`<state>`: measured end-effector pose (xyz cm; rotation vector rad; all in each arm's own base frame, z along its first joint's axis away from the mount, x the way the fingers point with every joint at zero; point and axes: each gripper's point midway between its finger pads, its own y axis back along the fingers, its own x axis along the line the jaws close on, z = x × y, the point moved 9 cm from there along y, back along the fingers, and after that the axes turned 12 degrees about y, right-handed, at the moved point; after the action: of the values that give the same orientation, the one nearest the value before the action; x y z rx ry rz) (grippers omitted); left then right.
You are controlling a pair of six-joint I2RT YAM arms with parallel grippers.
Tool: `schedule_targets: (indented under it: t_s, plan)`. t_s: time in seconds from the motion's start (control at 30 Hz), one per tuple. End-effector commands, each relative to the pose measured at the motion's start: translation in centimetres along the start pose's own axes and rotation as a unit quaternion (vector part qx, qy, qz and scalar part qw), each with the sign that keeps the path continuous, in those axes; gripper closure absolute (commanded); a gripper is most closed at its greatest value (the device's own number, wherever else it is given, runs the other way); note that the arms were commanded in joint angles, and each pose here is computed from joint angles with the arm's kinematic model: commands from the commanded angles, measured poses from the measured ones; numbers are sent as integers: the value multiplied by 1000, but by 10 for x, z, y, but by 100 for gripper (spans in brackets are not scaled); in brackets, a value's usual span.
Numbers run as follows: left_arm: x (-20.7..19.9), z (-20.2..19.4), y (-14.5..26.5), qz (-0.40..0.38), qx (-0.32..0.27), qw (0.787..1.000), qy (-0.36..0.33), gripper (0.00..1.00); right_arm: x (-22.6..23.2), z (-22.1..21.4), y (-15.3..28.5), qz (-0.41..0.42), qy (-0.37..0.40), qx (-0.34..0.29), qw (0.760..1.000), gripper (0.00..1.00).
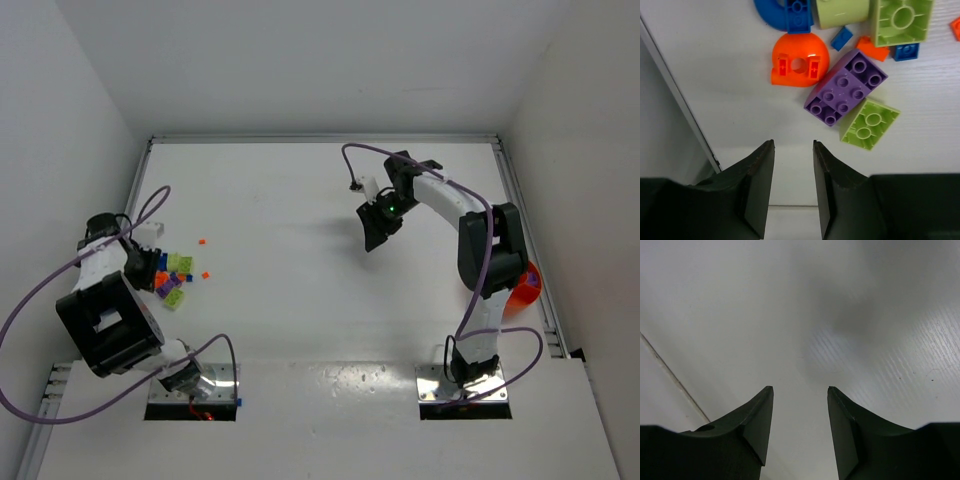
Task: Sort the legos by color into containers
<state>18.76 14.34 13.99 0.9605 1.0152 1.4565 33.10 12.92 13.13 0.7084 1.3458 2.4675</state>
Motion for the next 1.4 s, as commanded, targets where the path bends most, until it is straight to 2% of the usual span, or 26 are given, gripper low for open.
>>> schedule_targets:
  t_s: [0.0, 0.23, 0.43, 0.63, 0.83, 1.0, 1.07, 1.27, 1.37]
  plan:
    - [8, -2, 2, 52, -8, 998, 29, 58, 1, 12, 4, 3, 16, -23, 1000, 52]
    - [6, -14, -11, 92, 22, 994, 44, 62, -2, 13, 3, 3, 20, -23, 1000, 52]
    - [-1, -13, -28, 87, 33, 995, 47, 62, -3, 14, 1, 3, 20, -23, 1000, 52]
    - [-13, -3, -36, 41, 25, 998, 47, 62, -4, 12, -1, 4, 20, -14, 1000, 52]
    - [-36, 11, -42, -51, 0, 998, 26, 61, -6, 10, -3, 7, 18, -11, 1000, 52]
    - [-59, 25, -43, -131, -16, 991, -9, 55, -6, 10, -3, 7, 18, -11, 1000, 52]
    - [-60, 34, -39, -136, -29, 990, -9, 52, -5, 11, -4, 10, 18, -14, 1000, 52]
    - [-64, 40, -44, -149, -23, 989, 4, 52, -4, 12, -1, 8, 20, -17, 1000, 52]
    - [-68, 43, -37, -155, -38, 987, 0, 52, -4, 12, -1, 8, 20, -17, 1000, 52]
